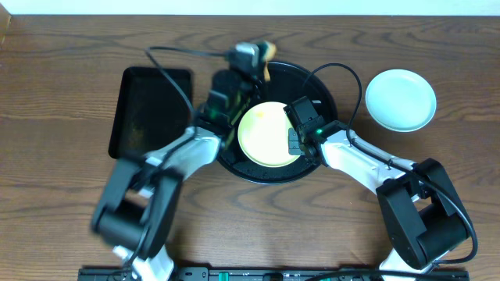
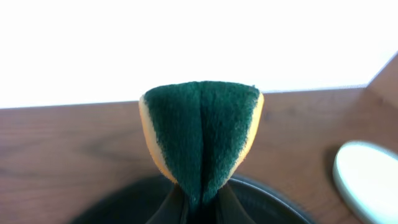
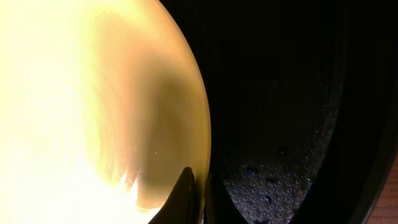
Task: Clean dirty plates on tray and stack at the side
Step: 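Return the sponge to the small black tray with the left gripper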
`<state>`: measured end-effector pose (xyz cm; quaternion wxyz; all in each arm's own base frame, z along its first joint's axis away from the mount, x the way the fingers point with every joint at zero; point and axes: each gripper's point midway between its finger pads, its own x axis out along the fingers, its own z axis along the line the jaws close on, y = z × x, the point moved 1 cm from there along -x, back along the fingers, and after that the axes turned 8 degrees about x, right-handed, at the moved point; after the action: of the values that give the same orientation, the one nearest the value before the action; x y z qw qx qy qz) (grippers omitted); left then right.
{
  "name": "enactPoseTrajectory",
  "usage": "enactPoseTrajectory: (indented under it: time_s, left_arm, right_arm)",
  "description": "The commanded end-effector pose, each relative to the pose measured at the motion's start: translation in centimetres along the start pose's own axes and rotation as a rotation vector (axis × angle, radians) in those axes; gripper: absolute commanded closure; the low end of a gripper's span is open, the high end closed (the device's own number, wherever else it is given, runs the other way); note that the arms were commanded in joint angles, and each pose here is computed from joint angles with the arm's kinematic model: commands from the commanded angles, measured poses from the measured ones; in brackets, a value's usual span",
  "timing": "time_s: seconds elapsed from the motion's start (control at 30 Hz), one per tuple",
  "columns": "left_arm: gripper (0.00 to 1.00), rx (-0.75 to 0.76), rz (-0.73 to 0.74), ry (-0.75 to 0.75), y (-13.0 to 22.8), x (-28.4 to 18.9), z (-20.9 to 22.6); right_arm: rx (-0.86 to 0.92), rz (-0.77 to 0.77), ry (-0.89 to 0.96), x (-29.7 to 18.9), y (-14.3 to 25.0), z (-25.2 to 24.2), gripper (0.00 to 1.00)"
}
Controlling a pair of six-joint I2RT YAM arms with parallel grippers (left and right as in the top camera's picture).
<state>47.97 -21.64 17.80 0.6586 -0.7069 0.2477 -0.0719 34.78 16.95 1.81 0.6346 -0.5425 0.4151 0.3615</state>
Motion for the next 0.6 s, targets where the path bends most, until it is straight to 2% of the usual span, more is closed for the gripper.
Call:
enactPoseTrajectory:
  time_s: [0.0,0.23,0.43,0.57]
  left_arm:
    - [0.92,0.005,-0.05,-0.056,-5.0,-2.4,2.3]
    - [0.92,-0.064,0.202,-0.199,-2.2,-7.3,7.9]
    - [0.92,-0.254,0.37,-0.353,1.6,-11.1,13.2]
    - [0.92,-0.355,0.438,-0.407,3.5,-13.0,15.6]
  right_arm:
    - [-0.059,0.084,-0.013,0.8,2.7,0.3,0.99]
    - [-0.064,0.075,-0.02,0.9,2.5,0.5,0.99]
    - [-0.148,0.044,-0.043,0.5,1.4,1.2,0.99]
    - [-0.222,-0.028,-0.013,-0.7,-1.0,1.4,0.99]
